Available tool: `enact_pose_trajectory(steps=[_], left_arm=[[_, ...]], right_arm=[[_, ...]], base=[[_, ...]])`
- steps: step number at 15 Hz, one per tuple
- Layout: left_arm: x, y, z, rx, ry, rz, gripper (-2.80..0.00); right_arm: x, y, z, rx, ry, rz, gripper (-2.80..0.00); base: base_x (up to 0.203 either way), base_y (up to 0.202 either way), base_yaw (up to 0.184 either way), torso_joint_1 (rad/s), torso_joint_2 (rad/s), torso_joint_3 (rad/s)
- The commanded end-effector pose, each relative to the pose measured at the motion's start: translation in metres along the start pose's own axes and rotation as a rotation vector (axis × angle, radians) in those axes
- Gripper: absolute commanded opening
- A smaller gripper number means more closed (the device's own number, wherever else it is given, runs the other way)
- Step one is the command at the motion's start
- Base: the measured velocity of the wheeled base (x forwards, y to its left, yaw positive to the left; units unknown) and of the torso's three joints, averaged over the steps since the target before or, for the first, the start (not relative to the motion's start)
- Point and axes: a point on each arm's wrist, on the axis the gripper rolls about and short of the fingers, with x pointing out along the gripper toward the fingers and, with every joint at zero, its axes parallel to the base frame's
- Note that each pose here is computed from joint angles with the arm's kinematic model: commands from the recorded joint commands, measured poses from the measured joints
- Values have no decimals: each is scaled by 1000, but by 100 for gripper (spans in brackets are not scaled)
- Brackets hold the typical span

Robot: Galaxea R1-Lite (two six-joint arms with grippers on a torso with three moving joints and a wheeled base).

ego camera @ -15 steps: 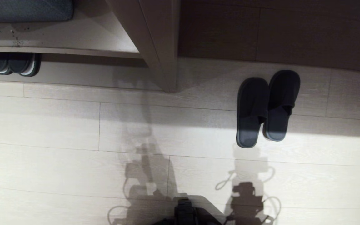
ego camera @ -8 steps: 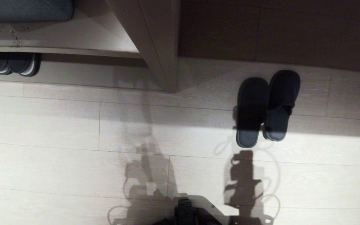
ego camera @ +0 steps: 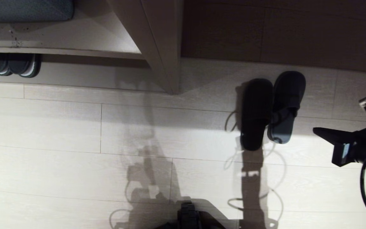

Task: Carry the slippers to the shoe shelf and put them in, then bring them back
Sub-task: Pick up the slippers on the floor

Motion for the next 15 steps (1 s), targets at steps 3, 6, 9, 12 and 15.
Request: enact_pose_trajectory(steps=[3, 6, 9, 12, 15], left_arm=[[0, 0, 0, 0, 0, 0, -280], [0, 0, 0, 0, 0, 0, -280], [0, 0, 0, 0, 0, 0, -280], [0, 0, 0, 0, 0, 0, -280], [0, 0, 0, 0, 0, 0, -280]], right_arm=[[70, -4, -35, -35, 137, 13, -280], [112, -8, -45, -53, 73, -29, 0], [131, -13, -38, -68, -4, -60, 0], [138, -16, -44, -118, 8, -74, 0], [148, -18, -58, -145, 17, -172, 0]], base=[[0, 0, 0, 0, 0, 0], [0, 0, 0, 0, 0, 0], [0, 0, 0, 0, 0, 0], [0, 0, 0, 0, 0, 0], [0, 0, 0, 0, 0, 0]])
